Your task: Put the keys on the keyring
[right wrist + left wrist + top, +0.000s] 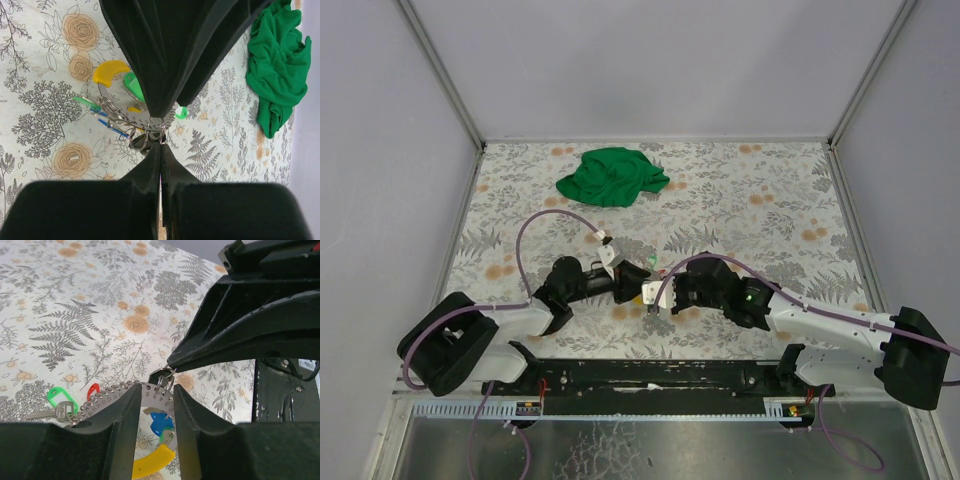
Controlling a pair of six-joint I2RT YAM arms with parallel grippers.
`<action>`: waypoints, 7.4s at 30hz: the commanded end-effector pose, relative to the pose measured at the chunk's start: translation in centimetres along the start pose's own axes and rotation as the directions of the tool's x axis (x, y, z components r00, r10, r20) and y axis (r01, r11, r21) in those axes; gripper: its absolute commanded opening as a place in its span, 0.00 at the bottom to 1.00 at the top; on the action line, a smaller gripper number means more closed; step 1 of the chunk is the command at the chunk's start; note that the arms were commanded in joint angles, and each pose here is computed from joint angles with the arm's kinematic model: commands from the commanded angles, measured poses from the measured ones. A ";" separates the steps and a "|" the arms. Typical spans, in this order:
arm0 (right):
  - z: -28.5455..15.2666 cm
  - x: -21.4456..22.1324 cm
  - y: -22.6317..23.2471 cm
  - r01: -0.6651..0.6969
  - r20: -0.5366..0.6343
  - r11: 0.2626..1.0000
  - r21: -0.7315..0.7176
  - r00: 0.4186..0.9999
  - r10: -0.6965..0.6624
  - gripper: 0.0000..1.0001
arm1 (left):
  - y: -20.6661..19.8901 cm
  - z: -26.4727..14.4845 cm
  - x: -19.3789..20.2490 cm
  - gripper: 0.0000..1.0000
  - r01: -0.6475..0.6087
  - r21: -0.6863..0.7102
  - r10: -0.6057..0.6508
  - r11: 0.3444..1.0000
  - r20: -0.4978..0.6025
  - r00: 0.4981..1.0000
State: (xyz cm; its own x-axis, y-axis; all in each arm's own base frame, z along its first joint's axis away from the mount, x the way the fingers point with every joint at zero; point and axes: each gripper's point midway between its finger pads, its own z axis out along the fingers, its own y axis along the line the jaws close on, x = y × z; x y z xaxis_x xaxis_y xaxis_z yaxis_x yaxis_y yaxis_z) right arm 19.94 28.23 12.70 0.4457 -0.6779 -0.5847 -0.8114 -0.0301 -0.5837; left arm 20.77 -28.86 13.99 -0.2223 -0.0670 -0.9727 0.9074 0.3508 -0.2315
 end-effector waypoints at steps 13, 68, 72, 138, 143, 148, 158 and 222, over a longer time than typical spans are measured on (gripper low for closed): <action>-0.5 -2.7 -1.2 0.066 0.057 0.997 -0.028 0.996 -0.064 0.00 | 0.0 2.0 2.2 0.33 -0.076 0.222 0.112 0.972 -0.152 0.982; -1.9 -2.3 -1.4 -0.222 0.288 0.949 0.224 0.945 0.153 0.30 | 1.3 1.0 -0.8 0.00 -0.021 -0.001 0.021 1.000 0.003 1.000; -1.3 -3.3 -2.3 -0.206 0.323 0.948 0.243 0.939 0.121 0.35 | 1.3 1.0 -0.7 0.00 -0.024 0.004 0.024 1.000 -0.004 1.000; 2.9 -1.3 2.6 -0.252 0.224 0.965 0.070 0.947 0.231 0.00 | 3.8 -1.2 -5.3 0.00 0.365 -0.290 -0.199 0.885 0.474 0.858; 2.5 -0.4 1.9 -0.221 0.164 0.969 0.108 0.966 0.202 0.00 | 2.9 -1.0 -5.1 0.00 0.329 -0.250 -0.192 0.911 0.450 0.872; 1.0 -0.7 0.3 -0.105 0.139 0.982 0.159 0.987 0.083 0.00 | 0.6 -0.4 -3.4 0.09 0.230 -0.168 -0.169 0.959 0.317 0.933; 0.6 -1.9 -0.4 0.008 0.098 0.996 0.091 0.995 -0.017 0.00 | -0.8 -1.0 -0.3 0.31 0.077 -0.009 -0.076 0.997 0.061 0.995; 0.8 -1.9 4.9 -0.119 0.169 0.987 -0.106 0.976 0.136 0.00 | 1.2 0.2 -2.8 0.00 0.077 -0.029 -0.073 0.997 0.127 0.989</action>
State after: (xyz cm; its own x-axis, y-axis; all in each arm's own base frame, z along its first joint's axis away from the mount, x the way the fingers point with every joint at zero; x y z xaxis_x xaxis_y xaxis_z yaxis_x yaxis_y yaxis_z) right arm 17.47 29.56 11.73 0.4512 -0.5776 -0.6803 -0.8401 -0.0178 -0.5421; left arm 19.79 -28.85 12.00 -0.3622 -0.0189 -0.9319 0.8991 0.2567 -0.3546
